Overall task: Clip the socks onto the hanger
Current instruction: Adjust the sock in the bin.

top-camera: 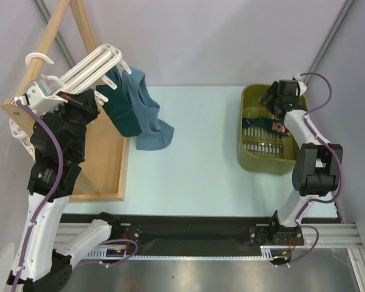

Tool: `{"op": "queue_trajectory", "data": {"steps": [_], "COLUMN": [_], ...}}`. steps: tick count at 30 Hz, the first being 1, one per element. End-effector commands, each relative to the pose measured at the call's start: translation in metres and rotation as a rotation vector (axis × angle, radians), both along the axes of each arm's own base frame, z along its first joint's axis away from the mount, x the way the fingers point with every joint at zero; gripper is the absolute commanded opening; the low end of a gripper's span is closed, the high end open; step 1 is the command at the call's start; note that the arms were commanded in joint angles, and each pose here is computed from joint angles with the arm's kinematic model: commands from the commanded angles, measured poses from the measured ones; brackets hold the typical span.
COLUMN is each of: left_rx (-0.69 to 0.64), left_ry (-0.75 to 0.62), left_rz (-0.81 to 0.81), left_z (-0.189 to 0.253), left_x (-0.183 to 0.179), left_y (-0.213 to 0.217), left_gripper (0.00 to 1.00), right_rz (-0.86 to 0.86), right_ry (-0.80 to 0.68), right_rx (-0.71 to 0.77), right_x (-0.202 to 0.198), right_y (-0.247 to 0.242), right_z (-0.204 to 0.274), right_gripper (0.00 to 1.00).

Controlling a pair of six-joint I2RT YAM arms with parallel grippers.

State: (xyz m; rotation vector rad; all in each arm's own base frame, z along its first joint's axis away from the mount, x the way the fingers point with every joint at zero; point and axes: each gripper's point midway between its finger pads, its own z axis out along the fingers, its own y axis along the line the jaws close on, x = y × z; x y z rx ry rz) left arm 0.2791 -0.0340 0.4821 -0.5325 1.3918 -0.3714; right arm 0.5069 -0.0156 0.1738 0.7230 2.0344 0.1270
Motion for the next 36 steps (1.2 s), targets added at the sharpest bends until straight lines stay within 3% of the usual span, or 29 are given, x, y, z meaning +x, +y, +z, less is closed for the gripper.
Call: {"op": "queue_trajectory", "data": {"steps": [1, 12, 17, 20, 23, 26, 27, 30, 36], "left_rx": [-0.103, -0.104, -0.105, -0.105, -0.102, -0.100, -0.102, -0.103, -0.104], "left_ry": [0.124, 0.125, 0.127, 0.125, 0.125, 0.128, 0.127, 0.124, 0.125], "left_rz": [-0.115, -0.118, -0.118, -0.115, -0.115, -0.111, -0.113, -0.115, -0.118], "left_z": [-0.042, -0.040, -0.040, -0.040, -0.039, -0.040, -0.040, -0.040, -0.041], "left_x": [0.008, 0.007, 0.005, 0.005, 0.004, 0.004, 0.003, 0.003, 0.004], "left_y": [-0.028, -0.029, -0.028, -0.027, -0.027, -0.026, -0.027, -0.027, -0.028], "left_gripper": [0.00, 0.00, 0.00, 0.00, 0.00, 0.00, 0.00, 0.00, 0.00], "right_rz": [-0.113, -0.465, -0.510, -0.514, -0.490, -0.439, -0.427, -0.311, -0.066], "right_ry": [0.064, 0.082, 0.029, 0.051, 0.032, 0.006, -0.003, -0.039, -0.158], "right_rx": [0.245, 0.579, 0.559, 0.586, 0.585, 0.548, 0.544, 0.518, 0.423], "right_x": [-0.018, -0.044, -0.033, -0.024, -0.014, -0.006, -0.003, 0.007, 0.029], "right_y": [0.009, 0.023, 0.011, 0.006, 0.001, -0.002, -0.004, 0.000, 0.009], "right_z": [-0.016, -0.069, -0.077, -0.087, -0.088, -0.079, -0.077, -0.063, 0.005], "right_gripper": [0.99, 1.00, 0.95, 0.85, 0.69, 0.46, 0.31, 0.02, 0.00]}}
